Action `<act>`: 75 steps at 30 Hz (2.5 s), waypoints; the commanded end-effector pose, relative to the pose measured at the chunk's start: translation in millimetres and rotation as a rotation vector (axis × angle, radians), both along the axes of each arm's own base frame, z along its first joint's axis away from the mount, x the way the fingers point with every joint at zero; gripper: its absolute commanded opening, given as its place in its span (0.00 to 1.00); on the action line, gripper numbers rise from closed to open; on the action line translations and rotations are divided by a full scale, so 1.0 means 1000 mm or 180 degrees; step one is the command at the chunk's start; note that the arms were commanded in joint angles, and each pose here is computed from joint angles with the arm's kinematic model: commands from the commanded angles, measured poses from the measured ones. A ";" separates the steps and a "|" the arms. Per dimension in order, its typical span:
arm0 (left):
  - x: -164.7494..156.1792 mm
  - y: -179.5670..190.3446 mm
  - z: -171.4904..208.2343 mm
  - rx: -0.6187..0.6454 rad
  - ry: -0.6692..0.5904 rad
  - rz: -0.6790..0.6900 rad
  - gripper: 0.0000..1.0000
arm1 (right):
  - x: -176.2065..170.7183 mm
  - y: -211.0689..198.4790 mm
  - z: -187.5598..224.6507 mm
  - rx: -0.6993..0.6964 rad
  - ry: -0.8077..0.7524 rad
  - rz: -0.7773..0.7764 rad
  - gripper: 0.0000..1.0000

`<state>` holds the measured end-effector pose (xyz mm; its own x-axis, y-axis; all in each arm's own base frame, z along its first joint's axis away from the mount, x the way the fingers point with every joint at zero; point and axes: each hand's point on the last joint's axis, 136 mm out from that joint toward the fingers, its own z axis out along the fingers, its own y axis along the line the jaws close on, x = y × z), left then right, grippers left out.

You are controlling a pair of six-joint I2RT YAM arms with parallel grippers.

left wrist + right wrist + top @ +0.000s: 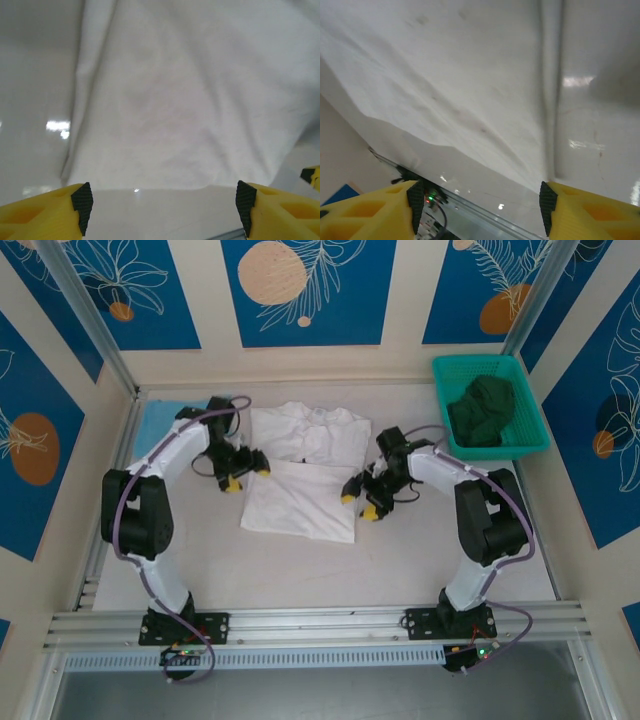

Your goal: Fold and stack the t-shirts

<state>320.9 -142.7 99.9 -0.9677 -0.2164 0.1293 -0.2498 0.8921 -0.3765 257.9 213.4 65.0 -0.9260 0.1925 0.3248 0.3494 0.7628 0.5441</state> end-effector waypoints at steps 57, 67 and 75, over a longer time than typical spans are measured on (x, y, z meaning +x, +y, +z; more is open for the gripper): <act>-0.193 0.027 -0.034 0.0446 0.0743 -0.0305 0.00 | -0.142 -0.028 -0.020 -0.0393 0.0513 0.0573 0.00; -0.194 0.005 0.032 -0.0144 0.0267 -0.0315 0.00 | -0.153 -0.025 0.047 0.0024 0.0067 0.0465 0.00; -0.110 -0.015 0.084 -0.0225 -0.0171 -0.0169 0.00 | -0.065 -0.012 0.102 0.0199 -0.0214 0.0175 0.00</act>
